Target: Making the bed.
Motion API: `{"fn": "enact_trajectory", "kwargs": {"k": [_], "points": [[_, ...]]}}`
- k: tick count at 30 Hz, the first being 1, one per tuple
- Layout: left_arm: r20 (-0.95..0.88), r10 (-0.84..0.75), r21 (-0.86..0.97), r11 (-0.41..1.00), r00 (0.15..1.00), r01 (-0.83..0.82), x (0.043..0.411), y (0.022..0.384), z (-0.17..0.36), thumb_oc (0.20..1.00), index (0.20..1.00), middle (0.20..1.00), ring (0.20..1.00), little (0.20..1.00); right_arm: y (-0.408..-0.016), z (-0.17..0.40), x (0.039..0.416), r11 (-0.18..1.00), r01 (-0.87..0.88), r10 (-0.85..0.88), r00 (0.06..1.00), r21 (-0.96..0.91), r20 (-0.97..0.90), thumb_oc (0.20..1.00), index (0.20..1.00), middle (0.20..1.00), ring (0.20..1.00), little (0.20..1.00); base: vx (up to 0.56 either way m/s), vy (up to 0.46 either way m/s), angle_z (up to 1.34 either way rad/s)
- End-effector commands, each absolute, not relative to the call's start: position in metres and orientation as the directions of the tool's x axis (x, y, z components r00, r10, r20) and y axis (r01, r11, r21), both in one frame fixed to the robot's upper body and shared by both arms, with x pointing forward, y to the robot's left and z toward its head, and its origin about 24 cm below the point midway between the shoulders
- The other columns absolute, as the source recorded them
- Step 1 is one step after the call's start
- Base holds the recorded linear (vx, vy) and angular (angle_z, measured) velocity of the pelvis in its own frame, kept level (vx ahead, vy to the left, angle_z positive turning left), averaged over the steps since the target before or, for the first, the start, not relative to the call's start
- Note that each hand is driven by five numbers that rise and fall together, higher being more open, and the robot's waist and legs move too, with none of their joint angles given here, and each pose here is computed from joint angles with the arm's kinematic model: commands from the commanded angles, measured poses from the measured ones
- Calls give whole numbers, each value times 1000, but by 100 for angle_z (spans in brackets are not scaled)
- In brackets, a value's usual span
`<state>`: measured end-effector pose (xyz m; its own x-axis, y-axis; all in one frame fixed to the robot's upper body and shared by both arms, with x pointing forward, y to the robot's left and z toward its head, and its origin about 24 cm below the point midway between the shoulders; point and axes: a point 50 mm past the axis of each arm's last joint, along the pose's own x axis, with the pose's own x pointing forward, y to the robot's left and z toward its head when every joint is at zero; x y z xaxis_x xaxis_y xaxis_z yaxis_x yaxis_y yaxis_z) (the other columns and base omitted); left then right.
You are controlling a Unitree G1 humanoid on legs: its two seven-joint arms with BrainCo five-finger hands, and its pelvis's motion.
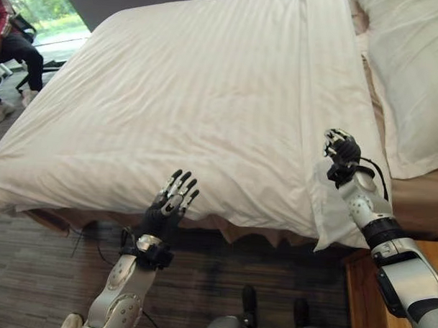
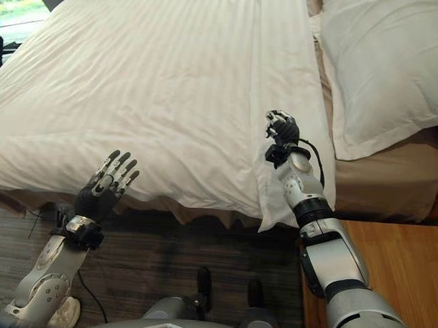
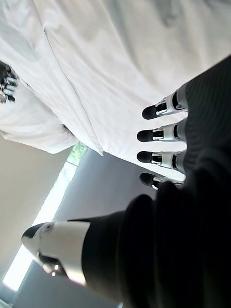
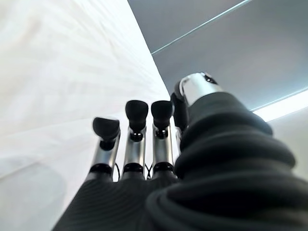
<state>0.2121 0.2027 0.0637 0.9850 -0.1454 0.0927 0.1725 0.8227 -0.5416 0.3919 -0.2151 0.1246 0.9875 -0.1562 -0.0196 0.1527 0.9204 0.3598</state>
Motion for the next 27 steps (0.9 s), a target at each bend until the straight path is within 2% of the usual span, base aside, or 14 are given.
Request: {"fn": "enact_trajectory", "kwargs": {"k": [1, 4, 6, 7, 10, 11, 13, 14, 15, 17, 18, 22, 24, 27], "points": [[117, -104, -604, 782, 988, 154, 217, 202, 61, 1000, 1000, 1000, 1000, 1000, -243, 182, 407, 899, 212, -263, 961, 382, 84, 200, 200, 200, 200, 200, -22, 11, 8], [78, -135, -620, 769, 988, 154, 216, 194, 51, 1000, 1000, 1000, 1000, 1000, -279, 168, 401, 862, 362, -372, 927, 356, -43, 200, 200, 200, 200, 200, -33, 26, 10], [79, -168, -631, 754, 983, 180, 216, 185, 50, 1000, 1000, 1000, 1000, 1000, -294, 124, 385, 800, 470, -424, 883, 373, -204, 200, 200, 200, 200, 200, 0, 0, 0], [77, -170, -631, 755, 982, 180, 216, 185, 50, 1000, 1000, 1000, 1000, 1000, -295, 123, 385, 799, 472, -425, 882, 374, -206, 200, 200, 200, 200, 200, 0, 0, 0], [74, -178, -642, 745, 981, 183, 215, 181, 47, 1000, 1000, 1000, 1000, 1000, -297, 57, 356, 725, 563, -423, 819, 397, -388, 200, 200, 200, 200, 200, 11, 2, 1], [72, -176, -642, 745, 982, 181, 215, 181, 46, 1000, 1000, 1000, 1000, 1000, -298, 31, 341, 705, 599, -418, 783, 379, -460, 200, 200, 200, 200, 200, 64, 9, 1], [67, -149, -652, 742, 987, 156, 213, 185, 43, 1000, 1000, 1000, 1000, 1000, -288, -54, 273, 642, 701, -371, 639, 311, -674, 200, 200, 200, 200, 200, 55, 11, 1], [64, -149, -652, 742, 987, 155, 212, 186, 42, 1000, 1000, 1000, 1000, 1000, -287, -56, 272, 642, 701, -369, 637, 310, -677, 200, 200, 200, 200, 200, 40, 6, 1], [64, -138, -658, 739, 988, 146, 212, 186, 41, 1000, 1000, 1000, 1000, 1000, -285, -84, 237, 632, 733, -350, 559, 251, -752, 200, 200, 200, 200, 200, 0, 0, 0], [50, -122, -667, 734, 991, 125, 210, 188, 37, 1000, 1000, 1000, 1000, 1000, -279, -101, 216, 636, 739, -327, 519, 222, -790, 200, 200, 200, 200, 200, 21, -3, -10], [45, -105, -668, 736, 993, 108, 209, 190, 35, 1000, 1000, 1000, 1000, 1000, -277, -124, 172, 612, 775, -315, 419, 155, -852, 200, 200, 200, 200, 200, 45, -1, -4], [48, -64, -669, 739, 997, 80, 208, 196, 34, 1000, 1000, 1000, 1000, 1000, -285, -148, 92, 524, 851, -336, 220, 12, -916, 200, 200, 200, 200, 200, 35, -1, -7], [56, -50, -659, 749, 997, 74, 209, 198, 36, 1000, 1000, 1000, 1000, 1000, -297, -147, 76, 502, 864, -372, 179, -35, -911, 200, 200, 200, 200, 200, 24, -10, -20], [73, -14, -639, 767, 997, 57, 210, 206, 39, 1000, 1000, 1000, 1000, 1000, -328, -132, 75, 501, 863, -483, 212, -69, -850, 200, 200, 200, 200, 200, 11, -1, -23]]}}
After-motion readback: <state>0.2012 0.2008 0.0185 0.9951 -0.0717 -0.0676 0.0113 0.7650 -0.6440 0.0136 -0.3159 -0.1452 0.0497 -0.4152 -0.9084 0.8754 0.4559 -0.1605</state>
